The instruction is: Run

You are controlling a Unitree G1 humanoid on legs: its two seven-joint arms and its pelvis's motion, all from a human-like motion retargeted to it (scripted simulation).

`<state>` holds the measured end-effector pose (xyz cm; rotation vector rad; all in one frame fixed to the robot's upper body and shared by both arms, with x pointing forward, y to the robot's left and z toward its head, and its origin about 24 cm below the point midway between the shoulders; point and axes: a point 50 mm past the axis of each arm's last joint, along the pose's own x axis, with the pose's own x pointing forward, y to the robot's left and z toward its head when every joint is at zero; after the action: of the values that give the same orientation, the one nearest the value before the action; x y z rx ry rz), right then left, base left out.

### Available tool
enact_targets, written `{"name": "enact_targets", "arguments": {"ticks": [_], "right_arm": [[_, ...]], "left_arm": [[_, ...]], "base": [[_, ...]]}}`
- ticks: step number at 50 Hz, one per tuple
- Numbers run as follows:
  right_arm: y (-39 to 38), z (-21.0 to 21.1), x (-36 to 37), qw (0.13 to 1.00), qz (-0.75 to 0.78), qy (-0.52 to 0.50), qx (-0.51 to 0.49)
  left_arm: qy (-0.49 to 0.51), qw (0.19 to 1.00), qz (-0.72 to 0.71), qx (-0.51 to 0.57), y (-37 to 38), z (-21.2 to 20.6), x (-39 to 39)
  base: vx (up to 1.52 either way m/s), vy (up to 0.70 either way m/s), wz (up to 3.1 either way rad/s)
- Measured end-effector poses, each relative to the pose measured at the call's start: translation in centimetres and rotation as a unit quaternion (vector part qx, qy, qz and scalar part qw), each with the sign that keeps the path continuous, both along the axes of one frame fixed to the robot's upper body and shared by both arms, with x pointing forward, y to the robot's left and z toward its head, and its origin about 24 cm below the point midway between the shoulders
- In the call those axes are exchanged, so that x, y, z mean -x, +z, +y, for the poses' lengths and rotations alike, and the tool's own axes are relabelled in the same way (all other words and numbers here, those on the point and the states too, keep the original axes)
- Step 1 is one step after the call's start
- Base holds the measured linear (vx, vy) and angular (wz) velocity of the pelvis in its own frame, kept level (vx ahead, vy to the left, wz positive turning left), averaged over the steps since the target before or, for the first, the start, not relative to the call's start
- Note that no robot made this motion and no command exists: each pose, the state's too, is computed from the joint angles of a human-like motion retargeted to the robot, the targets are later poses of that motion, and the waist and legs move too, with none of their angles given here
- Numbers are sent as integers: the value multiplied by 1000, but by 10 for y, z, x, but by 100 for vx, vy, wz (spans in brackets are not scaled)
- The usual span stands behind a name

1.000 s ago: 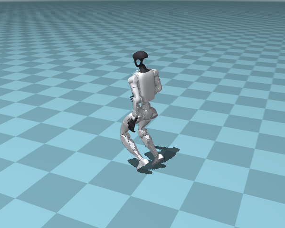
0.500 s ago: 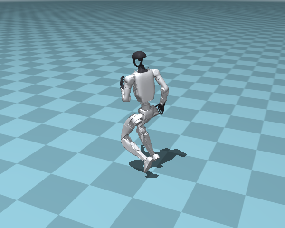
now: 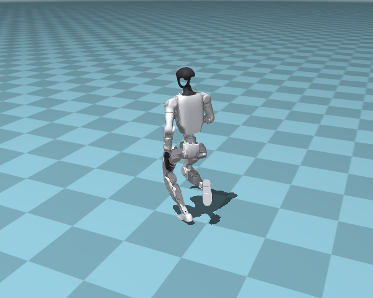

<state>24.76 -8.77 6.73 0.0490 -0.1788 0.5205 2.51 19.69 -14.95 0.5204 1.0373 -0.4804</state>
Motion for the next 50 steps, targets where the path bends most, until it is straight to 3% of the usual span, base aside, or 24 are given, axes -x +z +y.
{"name": "enact_targets", "arguments": {"ticks": [4,8,13,17,20,23,29,34,40,43,46,50], "right_arm": [[-69,-41,11,980,131,-137,57],[-129,-91,61,930,262,-229,118],[-163,-121,141,876,381,-251,155],[-171,-128,174,854,429,-245,161],[-165,-130,159,866,409,-241,156],[-152,-127,104,896,349,-231,148],[-15,-72,-44,986,60,-154,10],[69,-13,-32,991,-91,26,-89],[68,20,3,980,-90,125,-125],[46,21,7,987,-49,102,-114],[6,10,8,997,14,41,-69],[-69,-37,31,986,153,-65,17]], "left_arm": [[-26,976,-218,-10,35,-20,-131],[8,845,-511,155,165,-83,-239],[4,652,-673,351,296,-113,-238],[-68,609,-665,427,320,-128,-218],[-106,642,-639,411,307,-124,-216],[-94,730,-598,318,262,-101,-227],[57,918,-362,152,109,-26,-176],[46,987,-107,108,36,8,-53],[80,992,51,84,11,9,34],[31,998,41,36,6,16,18],[-21,998,-56,-22,9,20,-58],[-53,936,-345,54,91,-40,-207]], "base": [[19,8,-51],[21,12,26],[20,-1,12],[9,-21,1],[3,-35,-56],[-2,-23,-56],[7,-7,0],[26,9,-45],[22,20,-41],[20,12,-47],[15,6,-90],[18,10,-50]]}}
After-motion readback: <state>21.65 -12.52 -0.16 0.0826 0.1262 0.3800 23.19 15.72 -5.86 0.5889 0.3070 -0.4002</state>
